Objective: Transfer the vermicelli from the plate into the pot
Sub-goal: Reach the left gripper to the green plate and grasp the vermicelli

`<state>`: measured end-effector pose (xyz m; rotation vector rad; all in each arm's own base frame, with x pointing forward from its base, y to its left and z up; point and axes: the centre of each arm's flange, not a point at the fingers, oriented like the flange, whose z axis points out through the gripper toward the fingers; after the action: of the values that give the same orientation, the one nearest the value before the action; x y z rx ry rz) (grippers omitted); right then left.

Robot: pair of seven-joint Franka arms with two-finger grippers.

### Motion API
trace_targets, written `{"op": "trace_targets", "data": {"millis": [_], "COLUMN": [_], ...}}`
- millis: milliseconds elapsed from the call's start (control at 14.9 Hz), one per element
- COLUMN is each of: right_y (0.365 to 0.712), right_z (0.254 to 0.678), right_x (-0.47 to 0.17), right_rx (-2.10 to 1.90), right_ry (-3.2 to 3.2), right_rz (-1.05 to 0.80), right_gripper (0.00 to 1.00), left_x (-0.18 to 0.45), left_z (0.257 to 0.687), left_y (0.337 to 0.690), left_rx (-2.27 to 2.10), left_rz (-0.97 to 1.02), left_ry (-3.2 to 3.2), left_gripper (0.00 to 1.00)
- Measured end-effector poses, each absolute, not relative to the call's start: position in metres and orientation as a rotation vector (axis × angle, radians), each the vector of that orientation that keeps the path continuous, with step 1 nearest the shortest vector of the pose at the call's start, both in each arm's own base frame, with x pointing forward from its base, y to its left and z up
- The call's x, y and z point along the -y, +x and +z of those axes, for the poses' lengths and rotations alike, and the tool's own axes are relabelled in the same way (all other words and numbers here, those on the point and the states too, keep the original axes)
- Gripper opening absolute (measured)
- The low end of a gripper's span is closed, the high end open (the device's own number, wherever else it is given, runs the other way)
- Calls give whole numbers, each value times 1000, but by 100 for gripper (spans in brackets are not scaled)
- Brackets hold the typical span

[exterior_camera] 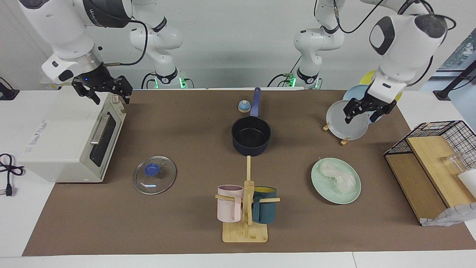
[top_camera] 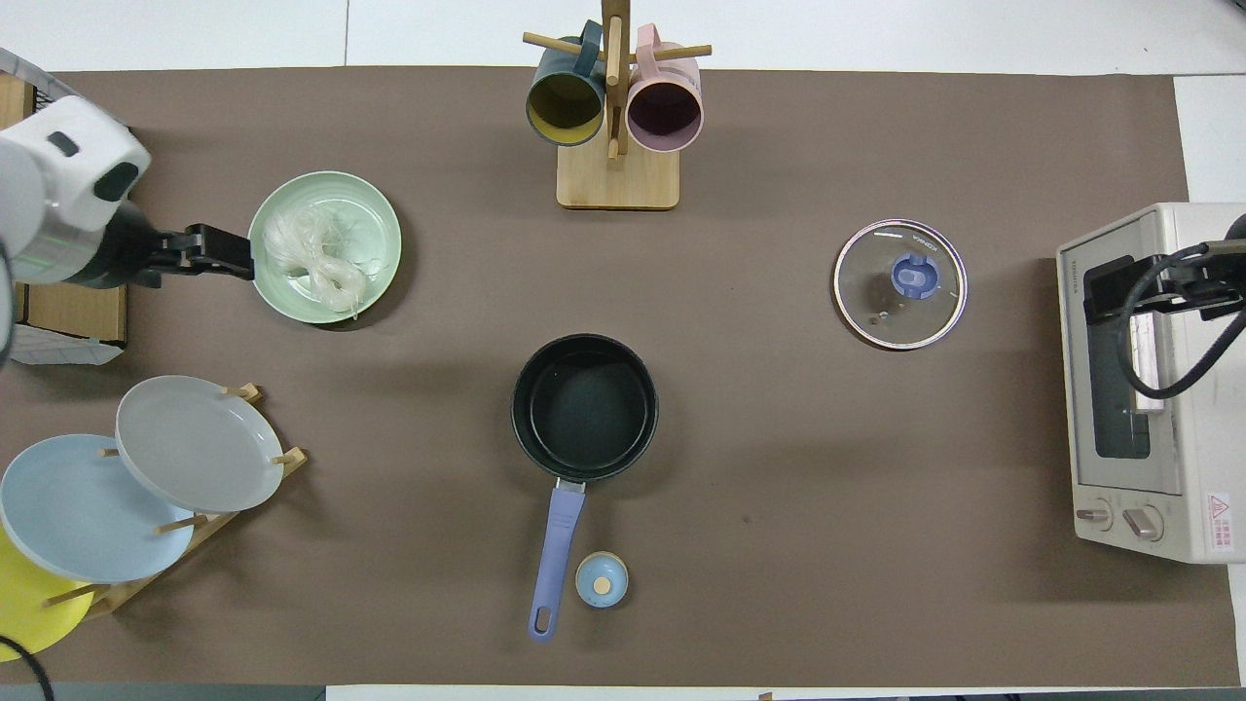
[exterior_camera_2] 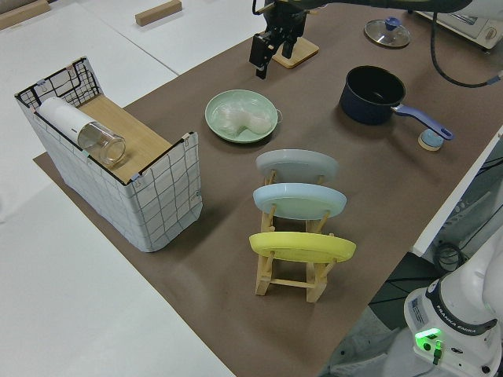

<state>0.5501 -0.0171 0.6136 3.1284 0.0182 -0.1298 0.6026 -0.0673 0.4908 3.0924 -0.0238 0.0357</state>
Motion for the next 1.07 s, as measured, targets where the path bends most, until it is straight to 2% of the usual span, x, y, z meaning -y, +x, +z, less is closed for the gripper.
{"op": "trace_targets", "data": {"millis": [201, 402, 737, 1072], "right_y": [550, 550, 550, 550], "right_z": [614, 614, 614, 614], "right_x": [17, 17, 17, 17], "right_rx": [-18, -18, -18, -18], "right_ry": [3128, 3128, 3128, 3128], "right_rz": [-130, -130, -130, -130], "right_gripper": [100, 100, 100, 100], "left_x": [70, 69, 69, 69], "left_z": [416, 380, 340, 336], "left_y": [632, 643, 651, 653], "left_rx": [19, -2, -251, -406], "left_rz": [13, 1, 41, 67], "left_ry": [3083, 3080, 3061, 3037], "left_gripper": [100, 100, 100, 100]}}
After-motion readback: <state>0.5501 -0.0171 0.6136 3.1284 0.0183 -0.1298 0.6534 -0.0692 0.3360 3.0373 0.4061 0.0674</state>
